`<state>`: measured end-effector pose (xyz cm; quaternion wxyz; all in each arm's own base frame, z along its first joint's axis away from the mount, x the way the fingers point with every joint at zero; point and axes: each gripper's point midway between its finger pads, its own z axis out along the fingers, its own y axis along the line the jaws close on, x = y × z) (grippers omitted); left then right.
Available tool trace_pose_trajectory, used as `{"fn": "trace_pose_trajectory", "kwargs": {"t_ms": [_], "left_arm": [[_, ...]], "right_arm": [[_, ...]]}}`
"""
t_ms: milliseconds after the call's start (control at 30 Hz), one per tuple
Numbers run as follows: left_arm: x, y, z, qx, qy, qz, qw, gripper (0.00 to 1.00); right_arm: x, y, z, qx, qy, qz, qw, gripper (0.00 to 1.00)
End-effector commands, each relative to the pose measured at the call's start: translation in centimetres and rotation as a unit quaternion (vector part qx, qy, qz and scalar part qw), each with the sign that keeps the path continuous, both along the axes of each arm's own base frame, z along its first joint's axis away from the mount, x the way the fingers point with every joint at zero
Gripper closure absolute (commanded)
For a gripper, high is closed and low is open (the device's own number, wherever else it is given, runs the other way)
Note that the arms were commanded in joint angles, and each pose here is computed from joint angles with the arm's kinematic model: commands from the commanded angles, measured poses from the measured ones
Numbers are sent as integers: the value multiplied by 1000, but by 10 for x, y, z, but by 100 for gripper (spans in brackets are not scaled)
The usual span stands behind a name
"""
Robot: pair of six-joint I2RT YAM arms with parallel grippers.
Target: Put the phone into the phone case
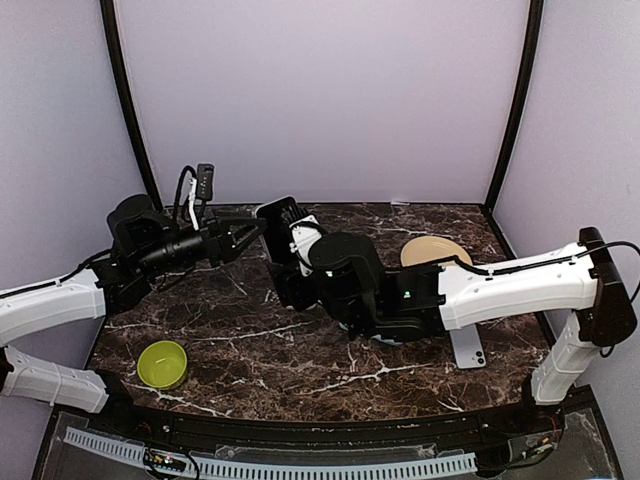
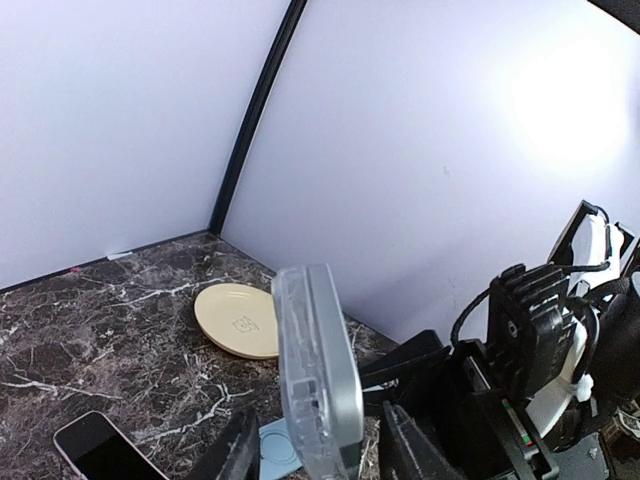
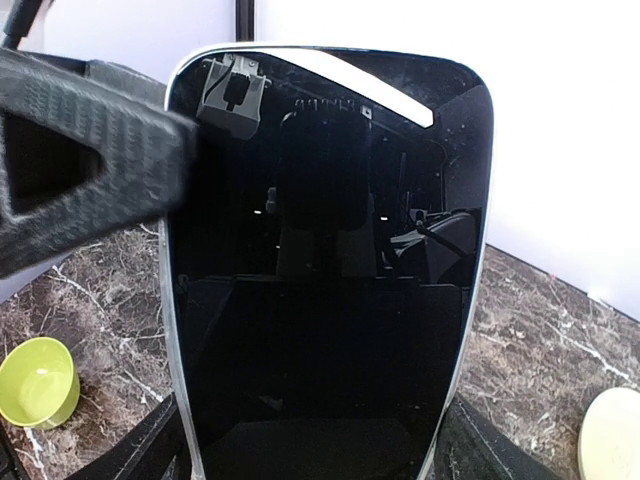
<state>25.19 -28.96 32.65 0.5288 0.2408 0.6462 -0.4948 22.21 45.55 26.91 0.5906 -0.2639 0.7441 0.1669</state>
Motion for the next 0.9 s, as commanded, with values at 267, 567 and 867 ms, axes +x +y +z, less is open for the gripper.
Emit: {"fn": "trace_pose_trajectory", "kwargs": {"t_ms": [267,567,867], "left_arm": [[-7,-13,-5,12,-21,-25,999,82],[-17,-11,-4,28,-55,-39,997,100],[-62,-15,7,43,-136,-141,980,100]], "right_arm": [[-3,10,31,35,-40,11,999,66],[-13,5,26,9,-30,66,997,22],[-58,-24,38,3,40,314,949,1]]}}
